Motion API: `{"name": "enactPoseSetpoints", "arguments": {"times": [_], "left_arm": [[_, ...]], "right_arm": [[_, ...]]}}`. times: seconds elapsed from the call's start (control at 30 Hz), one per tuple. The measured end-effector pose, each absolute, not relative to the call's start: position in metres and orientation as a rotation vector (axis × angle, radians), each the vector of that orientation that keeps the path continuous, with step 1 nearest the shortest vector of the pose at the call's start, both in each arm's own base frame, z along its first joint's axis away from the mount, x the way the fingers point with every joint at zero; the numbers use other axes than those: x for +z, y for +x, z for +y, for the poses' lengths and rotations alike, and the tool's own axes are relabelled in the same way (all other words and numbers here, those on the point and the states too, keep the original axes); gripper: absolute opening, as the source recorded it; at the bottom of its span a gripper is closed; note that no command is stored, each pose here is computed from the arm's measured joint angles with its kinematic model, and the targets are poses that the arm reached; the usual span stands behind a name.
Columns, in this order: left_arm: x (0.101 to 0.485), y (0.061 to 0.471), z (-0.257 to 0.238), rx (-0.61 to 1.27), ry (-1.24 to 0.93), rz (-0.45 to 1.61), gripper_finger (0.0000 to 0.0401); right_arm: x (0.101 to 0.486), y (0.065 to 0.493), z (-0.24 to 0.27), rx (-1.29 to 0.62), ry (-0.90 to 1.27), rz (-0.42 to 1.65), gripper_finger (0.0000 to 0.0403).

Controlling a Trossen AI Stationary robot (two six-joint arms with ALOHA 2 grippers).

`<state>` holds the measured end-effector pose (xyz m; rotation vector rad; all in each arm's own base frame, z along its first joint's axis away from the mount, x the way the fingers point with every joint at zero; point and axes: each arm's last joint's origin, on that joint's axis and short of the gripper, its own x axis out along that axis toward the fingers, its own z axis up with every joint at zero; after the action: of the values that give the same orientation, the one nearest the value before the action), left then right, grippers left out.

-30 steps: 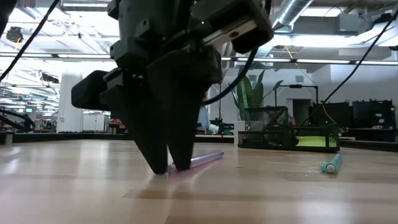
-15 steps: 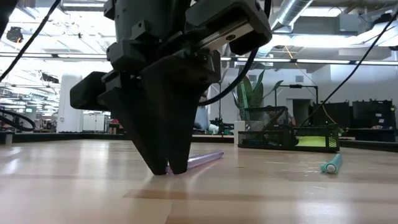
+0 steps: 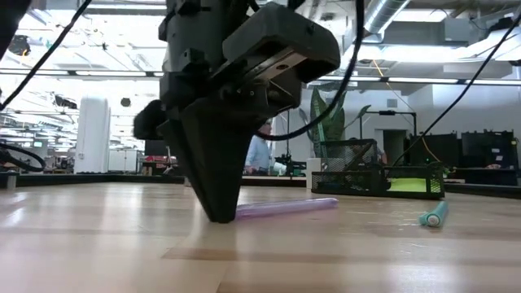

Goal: Pick and place office supplies into organizer
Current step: Put the purple pen into the black organizer

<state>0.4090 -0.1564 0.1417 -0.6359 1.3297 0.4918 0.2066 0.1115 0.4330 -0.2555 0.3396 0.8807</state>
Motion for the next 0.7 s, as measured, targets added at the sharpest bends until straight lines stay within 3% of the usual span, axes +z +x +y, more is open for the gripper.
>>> {"name": "enactPoseSetpoints", "arguments": {"times": [0.2,0.37,0.7], "left_arm": [[0.179,0.426,-0.134,0.504,-0.387,1.275,0.0002],[0.218,0.427,-0.108,0.479,-0.161,1.355,0.0001],[0.304,0.431,-0.014,0.370,0.446,1.393,0.0000]], "right_arm": [[0.433,0.205,0.114,0.895,-0.257,0.341,0.0113],[0.433,0.202,0.120,0.921,-0.253,0.343,0.0113],[0.433,0.193,0.133,0.951,-0.109,0.419,0.0113]]}}
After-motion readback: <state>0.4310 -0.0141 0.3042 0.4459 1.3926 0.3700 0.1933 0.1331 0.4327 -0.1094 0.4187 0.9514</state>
